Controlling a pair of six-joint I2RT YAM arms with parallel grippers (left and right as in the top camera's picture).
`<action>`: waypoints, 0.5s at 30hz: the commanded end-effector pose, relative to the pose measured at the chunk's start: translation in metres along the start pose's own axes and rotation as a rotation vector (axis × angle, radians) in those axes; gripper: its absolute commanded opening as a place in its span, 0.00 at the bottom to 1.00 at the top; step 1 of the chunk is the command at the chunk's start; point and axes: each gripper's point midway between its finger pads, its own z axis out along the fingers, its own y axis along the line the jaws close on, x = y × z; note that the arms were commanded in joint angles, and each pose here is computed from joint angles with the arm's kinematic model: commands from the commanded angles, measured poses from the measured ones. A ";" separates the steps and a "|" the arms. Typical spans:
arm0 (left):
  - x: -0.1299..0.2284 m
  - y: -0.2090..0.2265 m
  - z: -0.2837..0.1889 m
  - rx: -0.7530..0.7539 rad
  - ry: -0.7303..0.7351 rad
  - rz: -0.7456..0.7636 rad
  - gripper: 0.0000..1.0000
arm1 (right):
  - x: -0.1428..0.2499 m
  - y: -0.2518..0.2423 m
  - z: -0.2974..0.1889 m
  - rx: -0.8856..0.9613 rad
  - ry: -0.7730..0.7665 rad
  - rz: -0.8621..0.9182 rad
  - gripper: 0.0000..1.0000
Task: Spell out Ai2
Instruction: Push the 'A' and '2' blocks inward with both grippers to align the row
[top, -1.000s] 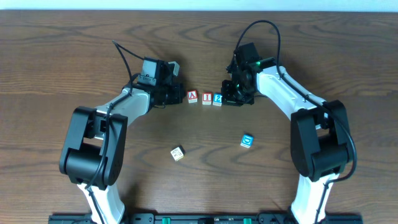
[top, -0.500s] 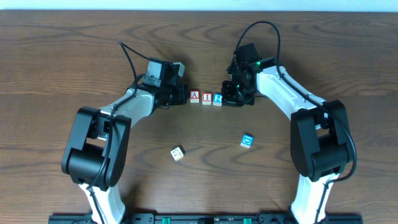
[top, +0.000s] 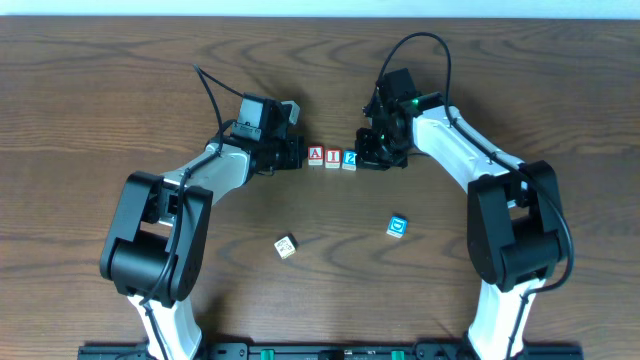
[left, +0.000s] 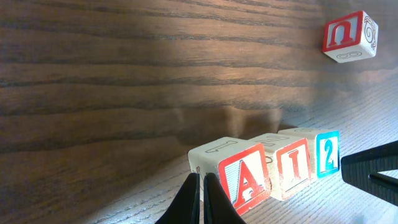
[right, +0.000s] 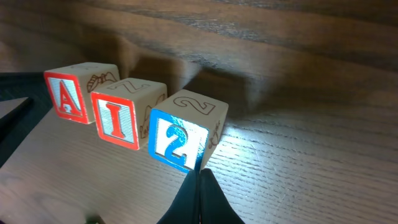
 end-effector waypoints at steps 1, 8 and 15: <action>-0.003 -0.003 0.004 0.018 0.003 -0.010 0.05 | -0.002 0.004 0.000 -0.024 0.001 0.002 0.01; -0.003 -0.006 0.003 0.035 0.004 -0.007 0.06 | -0.002 0.008 0.001 -0.027 -0.002 -0.011 0.01; -0.003 -0.005 0.003 0.034 0.004 -0.007 0.06 | -0.009 0.003 -0.004 -0.028 -0.022 0.002 0.01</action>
